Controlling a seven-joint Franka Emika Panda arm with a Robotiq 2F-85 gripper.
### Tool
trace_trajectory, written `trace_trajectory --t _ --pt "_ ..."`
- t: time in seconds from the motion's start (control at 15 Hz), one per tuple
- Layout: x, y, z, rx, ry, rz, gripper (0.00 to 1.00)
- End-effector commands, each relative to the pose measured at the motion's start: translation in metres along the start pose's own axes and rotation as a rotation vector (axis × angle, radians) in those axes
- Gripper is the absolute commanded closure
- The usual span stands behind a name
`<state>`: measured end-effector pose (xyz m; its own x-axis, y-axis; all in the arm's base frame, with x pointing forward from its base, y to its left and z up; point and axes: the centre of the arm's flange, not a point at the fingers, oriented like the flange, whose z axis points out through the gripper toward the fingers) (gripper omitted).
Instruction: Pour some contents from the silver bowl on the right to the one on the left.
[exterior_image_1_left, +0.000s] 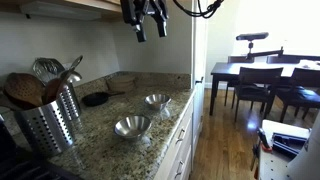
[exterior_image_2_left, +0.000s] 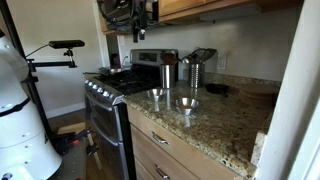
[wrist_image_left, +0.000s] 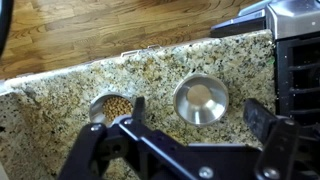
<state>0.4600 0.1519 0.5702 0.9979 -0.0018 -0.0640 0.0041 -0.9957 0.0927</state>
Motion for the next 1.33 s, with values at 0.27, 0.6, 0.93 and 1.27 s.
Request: trace_trajectory --t 0.27,0.6,0.93,1.27 --pt "0.000 0.000 0.000 0.000 0.000 0.000 0.00" --pt "0.000 0.000 0.000 0.000 0.000 0.000 0.00" --pt "0.002 0.006 0.002 -0.007 -0.002 0.009 0.00" --pt "0.009 0.033 0.011 -0.049 -0.014 0.056 0.00"
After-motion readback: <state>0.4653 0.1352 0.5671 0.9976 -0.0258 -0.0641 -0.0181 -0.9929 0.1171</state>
